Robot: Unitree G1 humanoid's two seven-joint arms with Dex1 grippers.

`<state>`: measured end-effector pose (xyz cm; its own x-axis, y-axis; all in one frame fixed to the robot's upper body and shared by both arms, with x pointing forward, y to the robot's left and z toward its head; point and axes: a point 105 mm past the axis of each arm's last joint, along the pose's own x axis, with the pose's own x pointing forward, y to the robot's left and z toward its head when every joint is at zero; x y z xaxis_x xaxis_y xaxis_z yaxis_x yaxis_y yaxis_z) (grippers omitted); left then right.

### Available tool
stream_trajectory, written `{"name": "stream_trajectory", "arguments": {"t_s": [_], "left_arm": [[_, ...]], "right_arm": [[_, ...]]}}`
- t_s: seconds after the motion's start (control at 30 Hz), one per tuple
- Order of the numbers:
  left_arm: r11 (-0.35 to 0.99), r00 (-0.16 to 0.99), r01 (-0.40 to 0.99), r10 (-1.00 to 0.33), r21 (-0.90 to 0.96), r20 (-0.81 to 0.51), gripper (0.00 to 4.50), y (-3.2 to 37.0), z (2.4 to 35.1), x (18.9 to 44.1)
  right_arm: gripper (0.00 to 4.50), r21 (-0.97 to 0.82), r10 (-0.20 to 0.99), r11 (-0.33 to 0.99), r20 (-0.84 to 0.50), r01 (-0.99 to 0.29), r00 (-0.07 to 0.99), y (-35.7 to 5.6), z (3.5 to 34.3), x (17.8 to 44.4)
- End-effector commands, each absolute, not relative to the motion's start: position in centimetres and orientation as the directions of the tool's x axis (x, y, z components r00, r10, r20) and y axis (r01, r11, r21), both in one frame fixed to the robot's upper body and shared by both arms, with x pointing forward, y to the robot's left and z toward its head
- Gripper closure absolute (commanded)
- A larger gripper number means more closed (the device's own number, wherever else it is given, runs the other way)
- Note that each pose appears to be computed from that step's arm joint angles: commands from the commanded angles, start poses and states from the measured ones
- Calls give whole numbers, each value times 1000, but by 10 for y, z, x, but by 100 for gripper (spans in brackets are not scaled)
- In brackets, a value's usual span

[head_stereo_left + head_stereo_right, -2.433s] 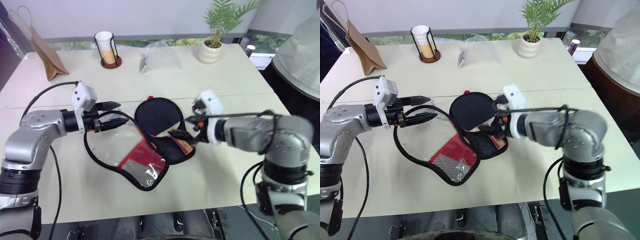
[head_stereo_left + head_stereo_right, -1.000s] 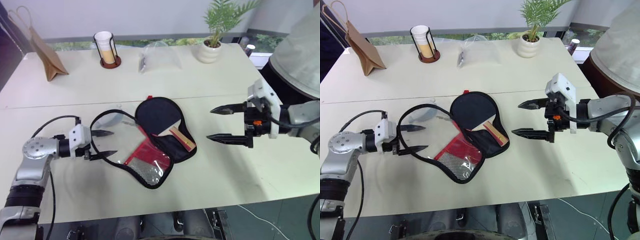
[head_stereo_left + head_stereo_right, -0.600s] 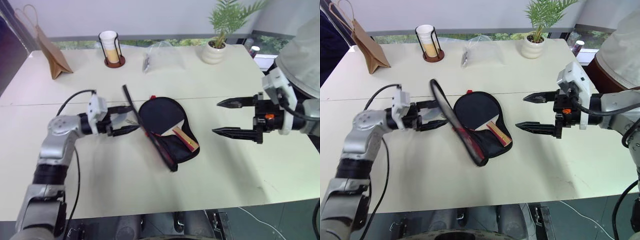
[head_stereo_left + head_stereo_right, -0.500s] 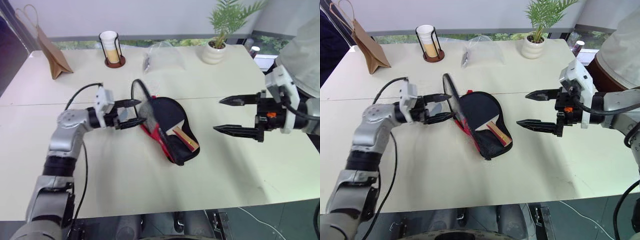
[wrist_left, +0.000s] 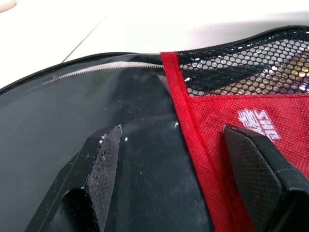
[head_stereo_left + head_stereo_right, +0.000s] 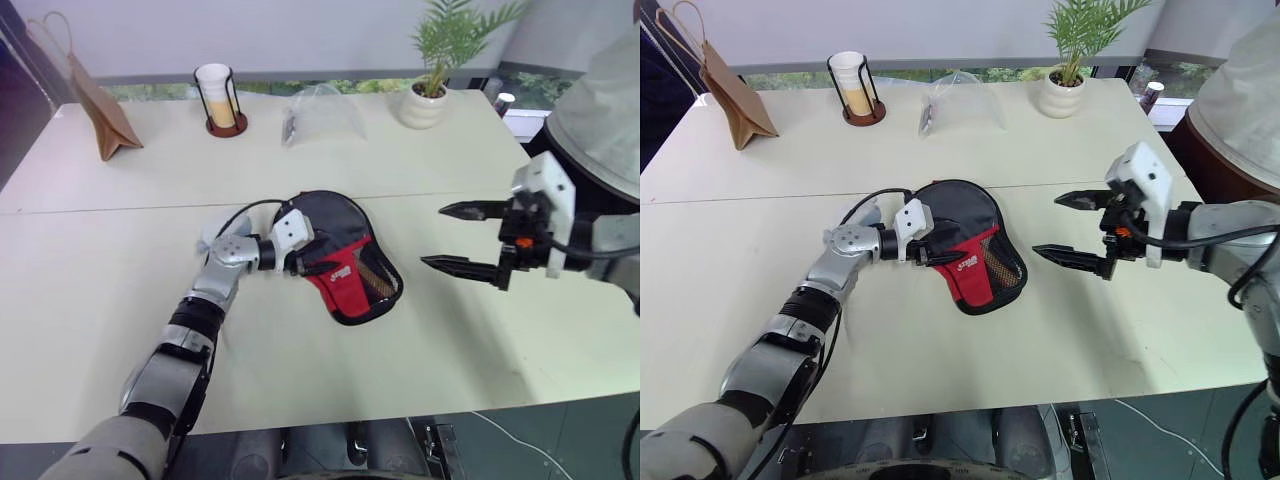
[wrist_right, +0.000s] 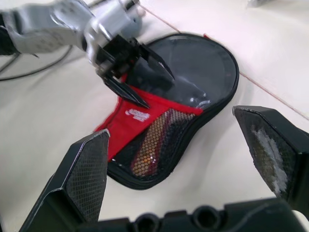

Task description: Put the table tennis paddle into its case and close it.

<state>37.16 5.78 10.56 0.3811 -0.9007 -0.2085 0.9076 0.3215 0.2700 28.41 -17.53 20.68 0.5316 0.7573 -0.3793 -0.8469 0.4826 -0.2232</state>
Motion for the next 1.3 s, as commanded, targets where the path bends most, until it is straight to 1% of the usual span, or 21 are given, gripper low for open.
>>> {"name": "stream_trajectory", "arguments": {"t_s": [0.03,0.2,0.3,0.4,0.57,0.8,1.07,1.27,1.3], "left_arm": [[377,412,884,-908,275,-78,104,71,149,373],[417,418,883,-907,214,41,104,88,189,360],[462,459,860,-886,216,64,104,101,200,355],[500,496,839,-865,216,75,104,110,204,351],[535,531,817,-844,216,83,104,116,207,345],[572,566,790,-819,220,96,104,123,210,341],[608,600,763,-793,219,107,104,129,209,337],[625,617,749,-779,218,112,104,132,209,335],[627,619,748,-777,218,112,104,132,209,335]], "right_arm": [[2,-169,774,478,-383,-862,505,-171,197,294],[2,-84,781,475,-417,-876,464,-166,169,310],[2,-4,776,506,-435,-863,457,-164,153,321],[2,104,780,528,-453,-843,433,-159,137,327],[2,249,795,524,-486,-815,363,-153,117,325],[2,384,811,499,-524,-776,262,-144,101,319],[2,458,830,441,-536,-771,156,-131,92,306],[2,473,831,435,-538,-767,140,-127,89,305],[25,475,831,439,-537,-763,144,-127,89,306]]}}
